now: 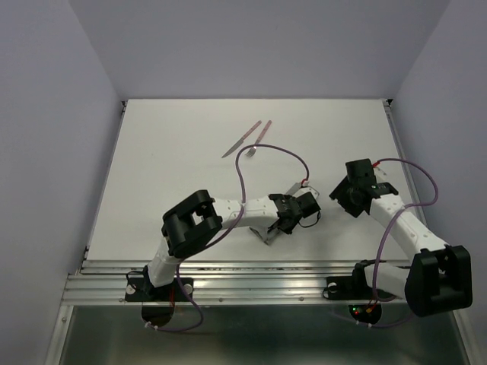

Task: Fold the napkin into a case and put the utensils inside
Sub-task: Pick up the smaller rectangle-folded napkin from the center of the board.

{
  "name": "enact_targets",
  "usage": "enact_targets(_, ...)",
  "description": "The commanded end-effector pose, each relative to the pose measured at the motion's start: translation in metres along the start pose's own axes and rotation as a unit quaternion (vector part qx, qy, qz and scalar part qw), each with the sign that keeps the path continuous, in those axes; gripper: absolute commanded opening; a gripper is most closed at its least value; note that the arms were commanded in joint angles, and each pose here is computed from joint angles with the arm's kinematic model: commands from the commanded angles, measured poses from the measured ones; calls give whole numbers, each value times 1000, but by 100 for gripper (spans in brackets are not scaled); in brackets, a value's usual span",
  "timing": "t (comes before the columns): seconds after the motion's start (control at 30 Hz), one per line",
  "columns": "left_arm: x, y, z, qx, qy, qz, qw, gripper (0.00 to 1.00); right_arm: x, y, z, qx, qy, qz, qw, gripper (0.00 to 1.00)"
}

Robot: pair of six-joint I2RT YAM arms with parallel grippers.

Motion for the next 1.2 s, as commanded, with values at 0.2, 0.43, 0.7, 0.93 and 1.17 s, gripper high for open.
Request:
enact_targets(0.2, -2, -6, -13, -16, 15, -22, 1000, 14, 5, 4, -4, -8, -3, -10, 1000, 63)
enact_targets(0.43, -7, -12, -20, -9, 34, 16, 999, 0, 5, 4, -3, -7, -6, -12, 1000, 63)
enact_targets(0.7, -7, -37, -41, 4, 1, 214, 977, 0, 11, -11, -10, -15, -3, -43, 999, 63)
enact_targets(0.93, 5, -39, -50, 13, -22, 310, 950, 0, 17, -33, -25, -40, -4, -56, 998, 64)
enact_targets(1.17, 7, -48, -56, 9, -32, 397, 917, 0, 20, -51, -35, -62, 7, -72, 995, 63)
Point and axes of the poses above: each gripper's point midway between its finger pads, its own y axis out along the fingers, its own x axis along the line the jaws close on, z = x × y, the point moved 9 cm from there along -y, back along the fingers, and after that the axes turned 1 degree about -y, right-handed, at the moved point
